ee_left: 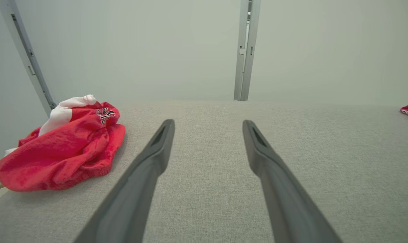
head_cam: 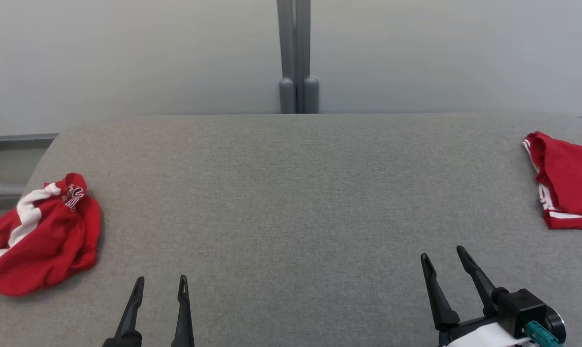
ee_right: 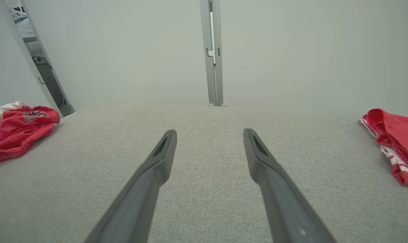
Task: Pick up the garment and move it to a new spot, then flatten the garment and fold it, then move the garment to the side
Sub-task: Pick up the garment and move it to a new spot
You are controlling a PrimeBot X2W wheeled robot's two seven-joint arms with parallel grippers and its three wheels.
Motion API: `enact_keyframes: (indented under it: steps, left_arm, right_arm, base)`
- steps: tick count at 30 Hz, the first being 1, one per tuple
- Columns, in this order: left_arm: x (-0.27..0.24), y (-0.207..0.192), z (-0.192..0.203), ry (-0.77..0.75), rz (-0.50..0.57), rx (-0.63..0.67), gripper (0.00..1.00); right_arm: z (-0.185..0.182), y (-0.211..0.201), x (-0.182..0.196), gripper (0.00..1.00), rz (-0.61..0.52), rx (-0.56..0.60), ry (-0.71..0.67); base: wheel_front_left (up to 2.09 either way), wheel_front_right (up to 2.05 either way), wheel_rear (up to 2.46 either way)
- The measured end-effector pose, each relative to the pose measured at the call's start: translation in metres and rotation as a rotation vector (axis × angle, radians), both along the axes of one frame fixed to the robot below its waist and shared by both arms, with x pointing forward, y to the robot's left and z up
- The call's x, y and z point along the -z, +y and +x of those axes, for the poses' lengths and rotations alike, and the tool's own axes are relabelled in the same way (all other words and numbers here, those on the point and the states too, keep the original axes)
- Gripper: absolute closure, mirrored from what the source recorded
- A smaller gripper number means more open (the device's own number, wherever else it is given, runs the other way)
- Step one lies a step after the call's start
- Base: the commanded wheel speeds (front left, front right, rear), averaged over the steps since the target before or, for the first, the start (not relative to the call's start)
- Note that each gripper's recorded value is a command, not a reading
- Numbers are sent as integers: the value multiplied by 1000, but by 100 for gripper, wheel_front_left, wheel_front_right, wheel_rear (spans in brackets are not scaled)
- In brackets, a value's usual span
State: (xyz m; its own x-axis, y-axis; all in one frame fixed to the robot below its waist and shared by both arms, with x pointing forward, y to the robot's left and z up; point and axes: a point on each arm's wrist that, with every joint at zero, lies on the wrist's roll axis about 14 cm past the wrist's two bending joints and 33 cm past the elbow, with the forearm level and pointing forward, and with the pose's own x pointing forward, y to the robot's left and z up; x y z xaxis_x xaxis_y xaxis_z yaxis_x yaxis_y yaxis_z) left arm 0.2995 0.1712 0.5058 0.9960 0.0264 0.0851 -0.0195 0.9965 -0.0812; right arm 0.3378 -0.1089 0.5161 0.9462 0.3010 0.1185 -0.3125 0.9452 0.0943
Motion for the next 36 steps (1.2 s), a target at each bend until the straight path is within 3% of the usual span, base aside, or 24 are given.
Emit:
enact_keyframes:
  steps: [25, 36]
  left_arm:
    - [0, 103, -91, -5, -28, -461, 0]
    - [-3, 117, -93, 9, -23, -536, 0]
  right_arm:
    - [9, 149, 7, 0, -15, -475, 27]
    - [21, 160, 19, 0, -33, -534, 46]
  base:
    - [0, 0, 0]
    - [0, 0, 0]
